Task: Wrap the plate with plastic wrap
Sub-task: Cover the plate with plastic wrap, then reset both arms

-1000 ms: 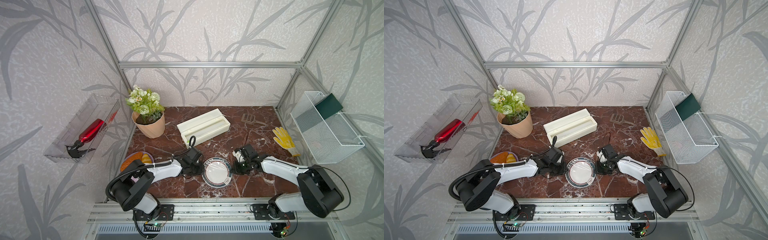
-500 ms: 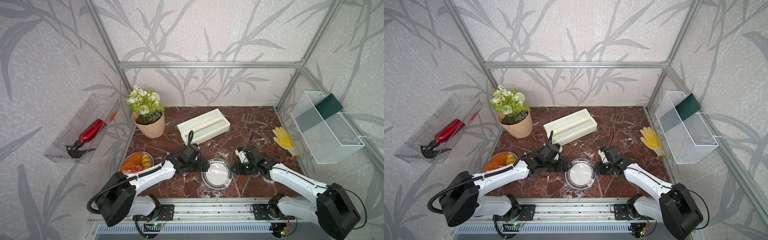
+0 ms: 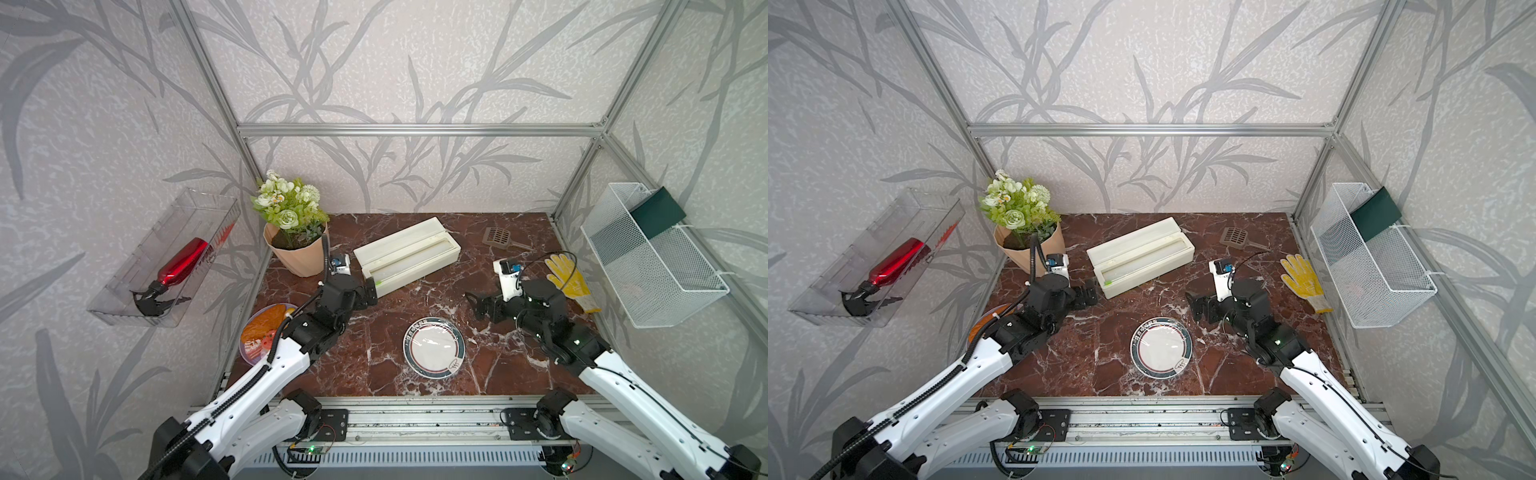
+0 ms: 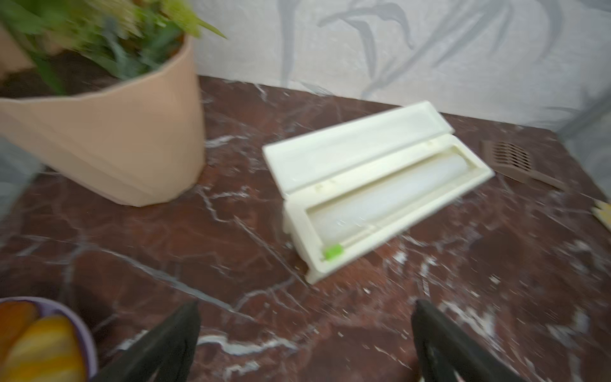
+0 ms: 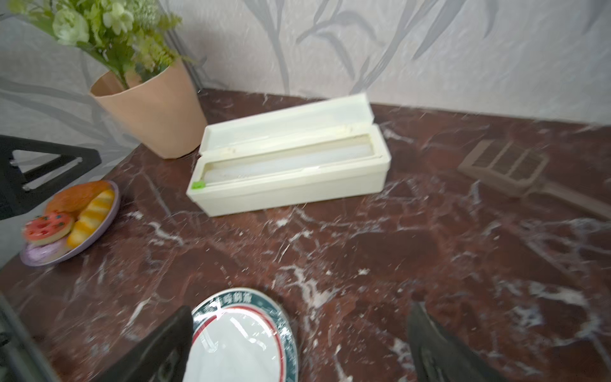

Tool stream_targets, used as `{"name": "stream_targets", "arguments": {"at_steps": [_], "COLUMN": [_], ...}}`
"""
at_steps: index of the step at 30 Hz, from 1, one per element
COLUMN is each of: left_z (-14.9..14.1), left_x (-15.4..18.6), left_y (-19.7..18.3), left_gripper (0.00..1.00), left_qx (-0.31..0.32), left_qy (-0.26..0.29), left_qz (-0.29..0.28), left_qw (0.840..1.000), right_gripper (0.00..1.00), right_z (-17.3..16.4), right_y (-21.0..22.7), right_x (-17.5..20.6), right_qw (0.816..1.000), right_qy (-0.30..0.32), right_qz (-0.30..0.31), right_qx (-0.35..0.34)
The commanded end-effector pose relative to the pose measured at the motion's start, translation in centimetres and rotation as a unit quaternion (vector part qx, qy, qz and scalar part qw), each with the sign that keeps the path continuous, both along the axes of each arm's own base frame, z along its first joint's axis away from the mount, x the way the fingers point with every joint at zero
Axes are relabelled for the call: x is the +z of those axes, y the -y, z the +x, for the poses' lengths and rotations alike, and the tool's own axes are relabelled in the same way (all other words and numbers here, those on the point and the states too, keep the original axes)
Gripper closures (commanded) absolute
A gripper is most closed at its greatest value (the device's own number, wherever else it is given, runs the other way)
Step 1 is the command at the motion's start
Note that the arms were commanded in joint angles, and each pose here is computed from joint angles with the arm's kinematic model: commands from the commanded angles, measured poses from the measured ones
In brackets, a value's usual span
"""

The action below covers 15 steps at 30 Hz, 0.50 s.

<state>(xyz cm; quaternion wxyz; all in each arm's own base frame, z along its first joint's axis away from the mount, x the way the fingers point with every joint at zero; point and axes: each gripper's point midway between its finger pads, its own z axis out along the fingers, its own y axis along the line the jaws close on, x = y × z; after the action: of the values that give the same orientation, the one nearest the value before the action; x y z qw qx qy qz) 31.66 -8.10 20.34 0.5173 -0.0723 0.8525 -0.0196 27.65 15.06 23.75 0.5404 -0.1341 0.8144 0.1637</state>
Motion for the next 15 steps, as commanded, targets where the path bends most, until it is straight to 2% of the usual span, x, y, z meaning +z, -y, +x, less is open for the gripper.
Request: {"name": "stream_targets", "arguments": {"at_steps": [1, 3, 4, 5, 8, 11, 13, 14, 15], "left_z": [1.3, 1.6, 2.0, 2.0, 3.1, 3.5, 4.5, 4.9, 5.4], "left_x": [-2.1, -4.2, -4.7, -5.0, -5.1, -8.2, -8.6, -8.3, -7.7], "left_y": [-6.1, -7.4, -7.3, -7.8, -8.0, -10.0, -10.8, -10.2, -9.8], "left_gripper": [0.01, 0.01, 0.01, 0.01, 0.01, 0.01, 0.01, 0.01, 0.01], "left_qx": [0.093, 0.09, 0.069, 0.065, 0.05, 0.085, 0.086, 0.061, 0.038], "left_qy": [0.01, 0.003, 0.02, 0.008, 0.03, 0.007, 0.031, 0.042, 0.08], "left_qz": [0.102, 0.092, 0.089, 0.083, 0.108, 0.108, 0.103, 0.104, 0.109], "left_qw": [0.99, 0.992, 0.993, 0.994, 0.992, 0.99, 0.991, 0.992, 0.99], "right_gripper": [0.01, 0.01, 0.01, 0.01, 0.01, 0.01, 0.01, 0.01, 0.01], "right_z": [2.8, 3.7, 4.2, 4.6, 5.6, 6.3, 6.8, 7.0, 7.2], "right_y": [4.2, 6.1, 7.5, 8.3, 11.5, 13.1, 13.9, 13.9, 14.2], "right_x": [1.3, -0.5, -1.8, -3.1, -6.6, -8.7, -9.9, -10.4, -10.4], "right_qw": [0.983, 0.973, 0.97, 0.97, 0.964, 0.963, 0.962, 0.964, 0.964], "right_qy": [0.127, 0.138, 0.125, 0.112, 0.083, 0.078, 0.07, 0.071, 0.092], "right_qz": [-0.078, -0.111, -0.115, -0.117, -0.123, -0.111, -0.106, -0.101, -0.082], "right_qx": [-0.112, -0.148, -0.175, -0.184, -0.219, -0.234, -0.241, -0.234, -0.234]}}
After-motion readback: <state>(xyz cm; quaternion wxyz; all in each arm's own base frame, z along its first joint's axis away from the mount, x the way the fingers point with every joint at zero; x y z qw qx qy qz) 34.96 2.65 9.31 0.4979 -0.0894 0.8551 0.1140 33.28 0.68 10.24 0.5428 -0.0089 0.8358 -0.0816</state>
